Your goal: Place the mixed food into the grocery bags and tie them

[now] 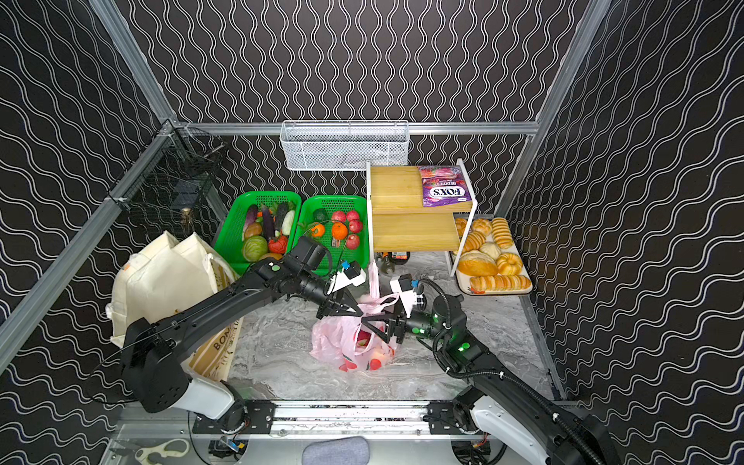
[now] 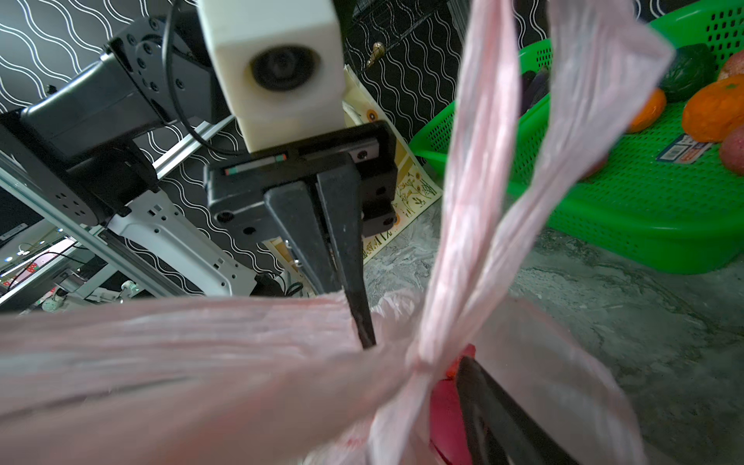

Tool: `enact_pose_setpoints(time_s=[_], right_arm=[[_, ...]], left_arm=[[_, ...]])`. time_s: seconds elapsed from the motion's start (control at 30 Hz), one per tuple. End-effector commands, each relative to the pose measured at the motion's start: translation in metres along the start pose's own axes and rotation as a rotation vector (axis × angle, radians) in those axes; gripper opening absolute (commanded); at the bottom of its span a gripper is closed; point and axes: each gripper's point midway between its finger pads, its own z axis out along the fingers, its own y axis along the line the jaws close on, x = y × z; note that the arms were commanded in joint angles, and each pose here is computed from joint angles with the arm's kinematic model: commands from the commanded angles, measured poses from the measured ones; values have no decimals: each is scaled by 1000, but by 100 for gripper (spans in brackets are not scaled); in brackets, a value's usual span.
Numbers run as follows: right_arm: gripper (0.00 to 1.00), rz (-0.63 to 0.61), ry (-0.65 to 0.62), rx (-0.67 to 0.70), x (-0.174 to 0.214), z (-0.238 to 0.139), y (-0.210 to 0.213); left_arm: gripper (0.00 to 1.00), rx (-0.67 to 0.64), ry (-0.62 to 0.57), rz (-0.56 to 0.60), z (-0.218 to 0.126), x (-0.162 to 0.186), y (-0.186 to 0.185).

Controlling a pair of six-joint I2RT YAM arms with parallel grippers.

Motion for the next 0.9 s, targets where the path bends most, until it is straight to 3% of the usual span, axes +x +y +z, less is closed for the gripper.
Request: enact_pose_setpoints(time_s=[0.0,0.2,0.3,0.87], right_arm=[[79,-6,-59,-3,-17,2,2],[79,16,-86,17,-23,4,-3],[72,25,-110,23,-27,3,-3],[13,83,-104,22,-28,7,-7]], left_arm=[[0,-4,-5,6,0,-4,0],[0,-22,8,4,3,-1,3],[0,-27,12,1,3,-1,4],[0,-65,-11,10,-1,-5,3]])
